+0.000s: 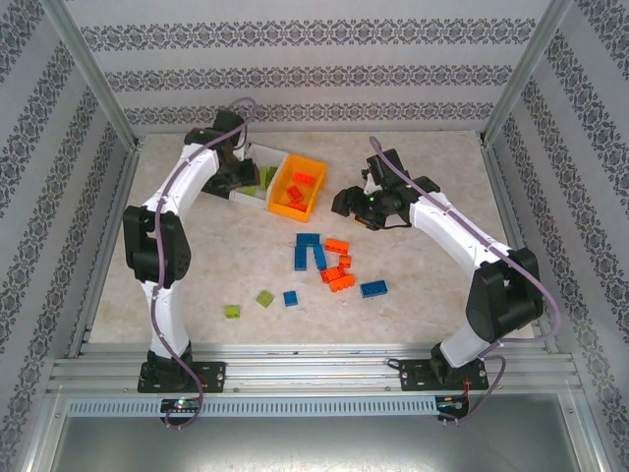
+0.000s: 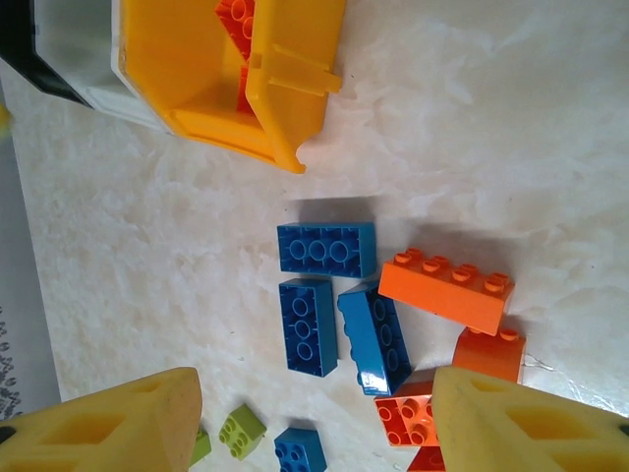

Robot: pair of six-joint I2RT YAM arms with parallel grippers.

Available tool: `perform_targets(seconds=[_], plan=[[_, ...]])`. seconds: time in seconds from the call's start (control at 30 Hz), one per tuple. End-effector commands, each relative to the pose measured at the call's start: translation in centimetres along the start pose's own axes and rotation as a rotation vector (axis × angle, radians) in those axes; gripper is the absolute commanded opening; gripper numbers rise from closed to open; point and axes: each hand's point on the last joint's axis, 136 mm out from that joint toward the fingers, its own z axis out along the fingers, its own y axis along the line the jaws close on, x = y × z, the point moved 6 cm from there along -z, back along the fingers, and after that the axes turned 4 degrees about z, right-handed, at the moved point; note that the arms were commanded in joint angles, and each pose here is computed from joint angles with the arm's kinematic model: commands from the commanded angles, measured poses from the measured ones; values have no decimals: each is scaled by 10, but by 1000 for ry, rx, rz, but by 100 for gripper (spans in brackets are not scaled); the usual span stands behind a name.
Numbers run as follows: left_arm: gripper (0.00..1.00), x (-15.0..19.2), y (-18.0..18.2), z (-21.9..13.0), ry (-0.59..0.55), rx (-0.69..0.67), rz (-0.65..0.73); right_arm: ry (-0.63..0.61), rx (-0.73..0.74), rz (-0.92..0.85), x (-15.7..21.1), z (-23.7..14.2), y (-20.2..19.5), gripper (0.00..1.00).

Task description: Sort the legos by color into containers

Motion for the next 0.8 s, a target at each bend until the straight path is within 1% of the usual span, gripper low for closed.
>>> perform_targets(seconds=[0.0,0.13,0.17,0.23,0.37,0.57,0.77], plan=[[38,-16,0,16,8,-29,-14,-1,20,-11,0,-1,4,65],[39,-36,6,29,-15,-29,-46,-8,40,-22,0,-4,1,64],[40,-39,8,32,-18,-25,-59,-7,46,-22,0,-4,0,65],[48,-44,13,38,-20,-16,-81,-10,56,-24,0,-6,-3,65],[54,-48,18,46,-19,5,-109,-8,66,-15,-2,-5,-7,65],[55,-45,21,51,2,21,-123,1,64,-5,-6,2,-4,65],[55,-31,19,37,22,40,-109,32,74,-19,-7,15,1,65]])
